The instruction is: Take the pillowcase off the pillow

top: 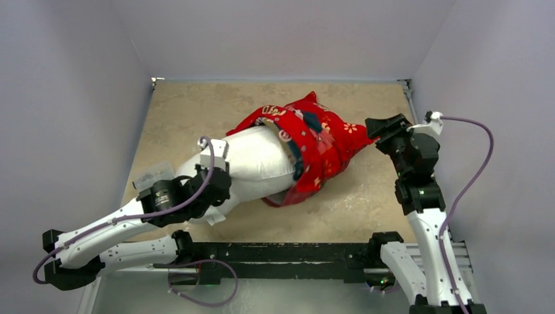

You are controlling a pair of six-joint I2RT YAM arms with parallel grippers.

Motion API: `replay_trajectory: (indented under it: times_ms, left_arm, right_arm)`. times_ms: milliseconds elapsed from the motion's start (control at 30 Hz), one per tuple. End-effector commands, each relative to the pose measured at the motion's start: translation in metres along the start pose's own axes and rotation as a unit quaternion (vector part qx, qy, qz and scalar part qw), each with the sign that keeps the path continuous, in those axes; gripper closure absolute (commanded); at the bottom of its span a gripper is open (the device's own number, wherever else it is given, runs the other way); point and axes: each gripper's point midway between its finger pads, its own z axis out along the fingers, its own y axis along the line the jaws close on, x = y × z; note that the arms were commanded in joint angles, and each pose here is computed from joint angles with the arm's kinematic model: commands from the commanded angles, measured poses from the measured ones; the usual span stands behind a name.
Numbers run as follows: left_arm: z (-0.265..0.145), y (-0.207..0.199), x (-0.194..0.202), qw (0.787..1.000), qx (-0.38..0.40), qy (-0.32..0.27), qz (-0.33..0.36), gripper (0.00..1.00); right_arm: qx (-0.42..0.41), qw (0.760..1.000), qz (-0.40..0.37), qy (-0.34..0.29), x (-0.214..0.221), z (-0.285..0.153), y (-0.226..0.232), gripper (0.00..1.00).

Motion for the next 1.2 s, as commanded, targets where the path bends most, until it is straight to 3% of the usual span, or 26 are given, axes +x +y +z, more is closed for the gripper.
replay_trajectory:
  times_ms: [0,167,367,533,667,867,1033,1167]
  left_arm:
    - [0.006,-0.062,0.009,0.991,0.124,0.041,0.039,0.68]
    - [0.003,-0.105,0.024,0.973,0.206,0.092,0.051,0.45]
    - [-0.008,-0.119,-0.026,0.972,0.228,0.037,0.038,0.18]
    - [-0.002,-0.114,-0.068,0.977,0.212,0.000,0.039,0.07]
    - [0.023,-0.094,-0.090,0.987,0.155,-0.014,0.049,0.01]
    - [0.101,-0.024,-0.080,0.994,0.103,0.043,0.008,0.01]
    - [0.148,0.021,-0.046,0.980,0.144,0.108,-0.082,0.01]
    - [0.161,0.019,-0.021,0.965,0.191,0.135,-0.120,0.01]
  right_arm:
    - [-0.055,0.994,-0.037,-0.084,-0.052,-0.024,0.037,0.29]
    - [-0.088,0.991,-0.064,-0.081,-0.052,-0.027,0.051,0.13]
    - [-0.113,0.987,-0.101,-0.061,-0.038,-0.017,0.052,0.03]
    - [-0.129,0.984,-0.116,-0.039,-0.027,-0.012,0.053,0.01]
    - [-0.144,0.981,-0.125,-0.030,-0.022,-0.012,0.056,0.01]
    - [-0.158,0.978,-0.135,-0.018,-0.015,-0.011,0.058,0.01]
    - [-0.164,0.976,-0.141,-0.007,-0.010,-0.010,0.059,0.01]
    - [-0.166,0.976,-0.143,-0.004,-0.009,-0.008,0.060,0.01]
